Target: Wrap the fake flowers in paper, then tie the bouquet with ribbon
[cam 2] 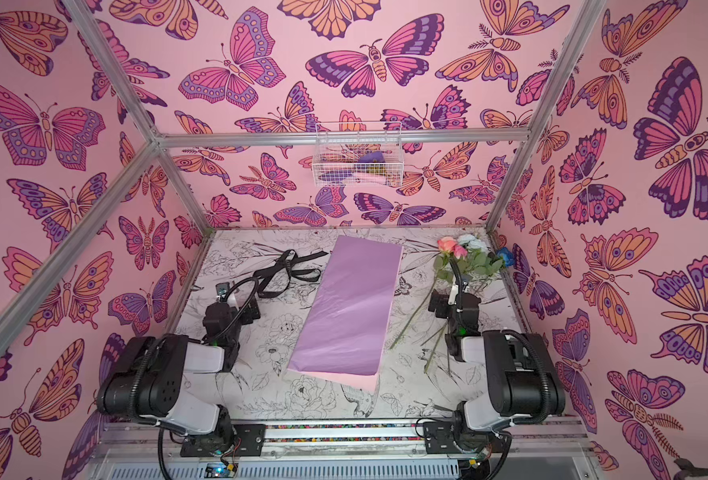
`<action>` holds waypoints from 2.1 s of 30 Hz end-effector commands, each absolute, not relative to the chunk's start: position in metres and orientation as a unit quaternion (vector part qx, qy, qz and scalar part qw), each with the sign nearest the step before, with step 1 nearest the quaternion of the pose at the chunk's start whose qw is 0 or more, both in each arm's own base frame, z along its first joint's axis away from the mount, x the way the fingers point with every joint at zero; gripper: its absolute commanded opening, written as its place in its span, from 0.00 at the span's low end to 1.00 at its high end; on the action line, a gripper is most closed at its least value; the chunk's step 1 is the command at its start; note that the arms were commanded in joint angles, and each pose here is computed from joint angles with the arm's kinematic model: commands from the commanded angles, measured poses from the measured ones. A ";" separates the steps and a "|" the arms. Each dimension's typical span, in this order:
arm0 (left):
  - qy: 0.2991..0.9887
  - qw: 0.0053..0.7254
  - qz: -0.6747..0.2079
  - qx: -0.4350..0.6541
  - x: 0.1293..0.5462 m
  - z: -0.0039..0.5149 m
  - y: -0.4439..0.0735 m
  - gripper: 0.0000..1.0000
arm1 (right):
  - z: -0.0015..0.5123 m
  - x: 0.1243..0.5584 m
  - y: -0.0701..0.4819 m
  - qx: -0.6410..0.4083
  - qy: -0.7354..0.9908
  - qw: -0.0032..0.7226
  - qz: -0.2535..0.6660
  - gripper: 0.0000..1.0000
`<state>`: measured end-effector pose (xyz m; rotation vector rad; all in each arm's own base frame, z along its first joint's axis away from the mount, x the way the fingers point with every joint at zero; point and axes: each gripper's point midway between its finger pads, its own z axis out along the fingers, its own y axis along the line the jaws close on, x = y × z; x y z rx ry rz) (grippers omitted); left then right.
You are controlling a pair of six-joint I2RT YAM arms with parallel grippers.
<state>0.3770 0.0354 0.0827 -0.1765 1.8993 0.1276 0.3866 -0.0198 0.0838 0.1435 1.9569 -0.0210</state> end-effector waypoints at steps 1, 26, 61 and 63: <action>0.810 0.581 0.050 -0.066 0.380 0.087 0.031 0.99 | 0.095 0.393 -0.020 0.063 0.821 0.568 -0.011 0.99; 0.819 0.573 0.017 -0.013 0.393 0.089 0.011 0.99 | 0.095 0.393 -0.020 0.062 0.820 0.569 -0.010 0.99; 0.834 0.509 -0.207 -0.053 0.428 0.159 -0.082 0.99 | 0.196 0.347 -0.065 0.272 0.798 0.537 -0.036 0.99; 0.840 0.495 -0.219 -0.033 0.439 0.153 -0.108 0.99 | 0.192 0.346 -0.058 0.271 0.812 0.517 -0.017 0.99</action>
